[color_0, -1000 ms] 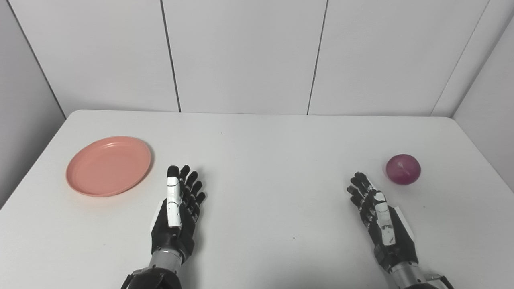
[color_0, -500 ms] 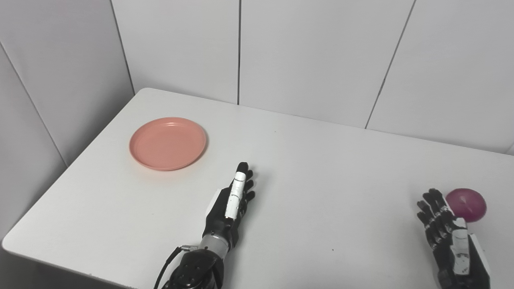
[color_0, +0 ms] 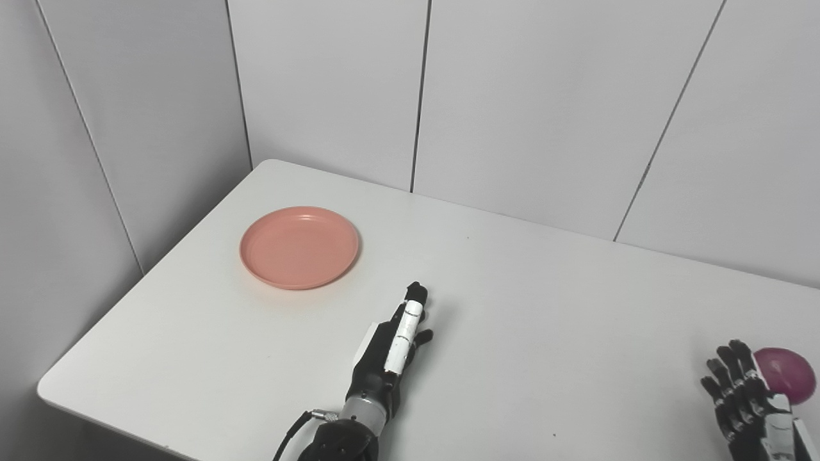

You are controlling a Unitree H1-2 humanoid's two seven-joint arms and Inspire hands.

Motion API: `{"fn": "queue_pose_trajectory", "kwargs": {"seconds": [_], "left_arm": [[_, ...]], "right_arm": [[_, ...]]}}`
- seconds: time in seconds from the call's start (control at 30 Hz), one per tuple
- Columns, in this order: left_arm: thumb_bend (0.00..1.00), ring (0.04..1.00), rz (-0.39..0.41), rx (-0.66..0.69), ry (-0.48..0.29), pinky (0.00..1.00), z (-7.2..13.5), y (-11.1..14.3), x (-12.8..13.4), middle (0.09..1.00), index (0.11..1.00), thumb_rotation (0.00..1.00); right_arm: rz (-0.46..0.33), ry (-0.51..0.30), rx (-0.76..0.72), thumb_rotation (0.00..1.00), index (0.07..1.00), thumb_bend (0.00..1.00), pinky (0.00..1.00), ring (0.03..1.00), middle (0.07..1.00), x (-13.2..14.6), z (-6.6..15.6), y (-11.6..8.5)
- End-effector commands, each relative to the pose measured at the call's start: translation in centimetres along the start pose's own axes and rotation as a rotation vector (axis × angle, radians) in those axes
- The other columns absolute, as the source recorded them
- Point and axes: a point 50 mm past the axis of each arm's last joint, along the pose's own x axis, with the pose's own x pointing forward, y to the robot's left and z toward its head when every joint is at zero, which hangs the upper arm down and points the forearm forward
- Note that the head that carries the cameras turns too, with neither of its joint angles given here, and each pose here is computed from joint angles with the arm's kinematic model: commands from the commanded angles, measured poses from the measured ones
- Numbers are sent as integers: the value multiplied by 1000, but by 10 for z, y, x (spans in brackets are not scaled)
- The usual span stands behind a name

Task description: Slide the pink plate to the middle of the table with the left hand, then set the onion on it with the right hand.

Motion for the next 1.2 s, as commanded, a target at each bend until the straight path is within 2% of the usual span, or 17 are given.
{"fn": "queue_pose_trajectory", "kwargs": {"seconds": [0.0,0.4,0.5,0.8,0.9,1.07,1.17], "left_arm": [[663,1000,6,-36,90,1000,-24,-7,-8,1000,1000,1000],[684,1000,7,-38,83,1000,-29,-8,-6,1000,1000,1000],[662,1000,4,-31,59,1000,-29,-6,-7,1000,1000,1000],[728,942,-3,-28,-117,1000,-10,3,-8,950,1000,995],[753,928,-1,-50,-166,1000,3,5,-4,926,966,983],[798,878,-5,-37,-260,915,27,12,8,863,870,949],[776,858,-4,-30,-312,865,43,16,15,847,840,954]], "right_arm": [[-16,40,41,1000,1000,986,1000,1000,1000,-13,-27,-1],[-6,27,29,1000,1000,1000,1000,1000,1000,-12,-32,-4],[-4,25,29,1000,1000,1000,1000,1000,1000,-11,-31,-2],[-9,33,36,1000,981,1000,1000,978,977,-7,-30,6],[-10,33,40,1000,975,1000,1000,975,973,-7,-29,9],[-8,24,45,1000,968,1000,1000,962,964,-8,-28,12],[-5,24,42,1000,973,1000,1000,966,968,-8,-28,13]]}}
